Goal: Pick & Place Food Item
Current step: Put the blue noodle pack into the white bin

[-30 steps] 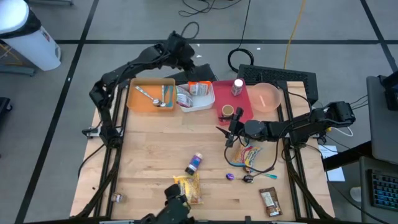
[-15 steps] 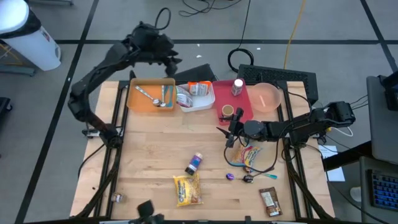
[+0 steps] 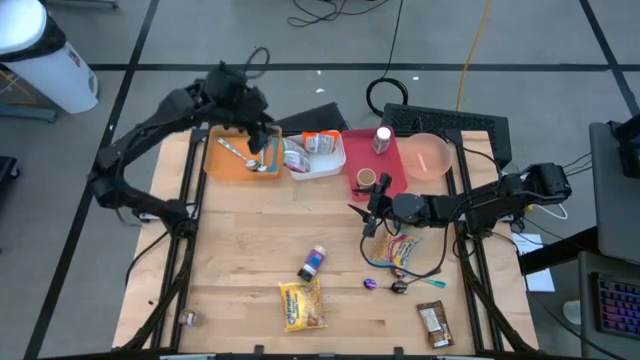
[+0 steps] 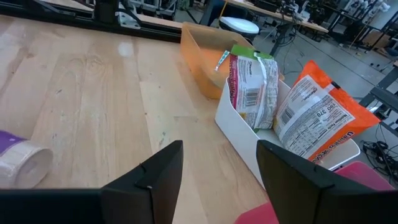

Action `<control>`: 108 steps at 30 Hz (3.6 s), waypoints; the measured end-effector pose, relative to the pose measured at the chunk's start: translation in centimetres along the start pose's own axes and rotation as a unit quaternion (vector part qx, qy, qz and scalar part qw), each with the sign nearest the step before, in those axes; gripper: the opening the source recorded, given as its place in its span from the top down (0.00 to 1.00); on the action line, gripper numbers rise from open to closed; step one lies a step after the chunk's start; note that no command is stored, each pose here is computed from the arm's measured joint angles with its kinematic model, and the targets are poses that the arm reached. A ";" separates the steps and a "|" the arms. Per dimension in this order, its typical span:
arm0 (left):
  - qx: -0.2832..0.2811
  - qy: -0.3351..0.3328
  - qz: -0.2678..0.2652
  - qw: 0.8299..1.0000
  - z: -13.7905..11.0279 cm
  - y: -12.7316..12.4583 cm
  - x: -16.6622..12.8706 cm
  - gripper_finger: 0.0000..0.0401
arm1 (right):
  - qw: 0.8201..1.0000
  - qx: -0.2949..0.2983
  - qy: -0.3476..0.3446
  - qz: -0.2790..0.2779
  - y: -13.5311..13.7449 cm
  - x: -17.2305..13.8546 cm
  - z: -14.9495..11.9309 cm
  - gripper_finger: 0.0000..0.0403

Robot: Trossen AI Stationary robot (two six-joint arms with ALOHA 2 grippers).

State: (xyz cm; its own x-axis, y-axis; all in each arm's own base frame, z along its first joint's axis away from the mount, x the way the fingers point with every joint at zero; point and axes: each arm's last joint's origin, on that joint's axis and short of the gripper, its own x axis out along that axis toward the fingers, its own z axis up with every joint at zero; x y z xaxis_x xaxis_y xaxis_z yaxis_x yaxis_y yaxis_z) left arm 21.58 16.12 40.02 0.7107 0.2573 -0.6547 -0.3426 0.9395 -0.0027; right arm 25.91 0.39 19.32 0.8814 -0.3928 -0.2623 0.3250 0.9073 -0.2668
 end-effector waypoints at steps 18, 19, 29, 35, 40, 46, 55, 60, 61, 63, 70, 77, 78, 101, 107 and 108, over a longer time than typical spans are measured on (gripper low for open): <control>0.051 -0.224 -0.117 0.966 -10.7 -6.9 9.3 0.55 | 1.000 0.002 -0.004 0.000 0.0 0.0 0.1 0.51; 0.056 -0.240 -0.123 0.961 -10.9 -7.3 9.4 0.55 | 1.000 0.002 -0.004 -0.001 0.0 0.0 0.1 0.51; 0.072 -0.329 -0.174 0.925 -10.8 -10.4 8.9 0.55 | 1.000 0.003 -0.006 -0.001 0.0 0.0 0.1 0.51; 0.086 -0.331 -0.174 0.924 -10.9 -10.7 8.9 0.55 | 1.000 0.014 -0.028 -0.004 -0.1 0.0 0.6 0.51; 0.086 -0.329 -0.173 0.925 -10.9 -10.7 8.9 0.55 | 0.999 0.013 -0.033 -0.005 -0.1 0.0 0.7 0.51; 0.086 -0.329 -0.173 0.925 -10.9 -10.7 8.9 0.55 | 0.999 -0.004 -0.037 -0.006 -0.1 0.0 0.8 0.51; 0.086 -0.329 -0.173 0.924 -10.9 -10.7 8.9 0.55 | 0.998 0.007 -0.058 -0.010 -0.2 -0.1 1.2 0.51; 0.086 -0.329 -0.173 0.924 -10.9 -10.7 8.9 0.55 | 0.998 0.032 -0.056 -0.008 -0.2 -0.1 1.2 0.51; 0.086 -0.329 -0.173 0.924 -10.9 -10.7 8.9 0.55 | 0.998 0.040 -0.056 -0.007 -0.2 -0.1 1.2 0.51; 0.086 -0.329 -0.173 0.924 -10.9 -10.7 8.9 0.55 | 0.997 0.055 -0.056 -0.006 -0.2 -0.1 1.2 0.51; 0.086 -0.329 -0.173 0.924 -10.9 -10.7 8.9 0.55 | 0.994 0.102 -0.048 0.012 -0.1 0.0 1.0 0.51; 0.086 -0.329 -0.173 0.924 -10.9 -10.7 8.9 0.55 | 0.986 0.134 -0.043 0.093 0.4 -0.1 0.9 0.51; 0.087 -0.329 -0.173 0.924 -10.9 -10.7 8.9 0.55 | 0.984 0.139 -0.042 0.102 0.5 -0.1 0.9 0.51; 0.086 -0.329 -0.173 0.924 -10.9 -10.7 8.9 0.55 | 0.978 0.141 -0.034 0.151 2.8 -1.3 1.0 0.51; 0.086 -0.329 -0.174 0.924 -10.9 -10.7 8.9 0.55 | 0.977 0.150 -0.023 0.151 2.8 -1.3 0.8 0.51; 0.085 -0.329 -0.174 0.924 -10.9 -10.7 8.9 0.55 | 0.977 0.149 -0.022 0.151 2.8 -1.3 0.8 0.51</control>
State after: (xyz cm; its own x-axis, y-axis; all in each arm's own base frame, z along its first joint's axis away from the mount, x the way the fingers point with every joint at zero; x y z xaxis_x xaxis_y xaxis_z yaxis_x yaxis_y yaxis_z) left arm 24.89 5.92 26.01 0.9987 -0.0375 -0.0358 0.0386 0.9988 0.0297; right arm 25.95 3.59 19.62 0.9641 -0.0990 -0.2463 0.1271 0.9867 0.1009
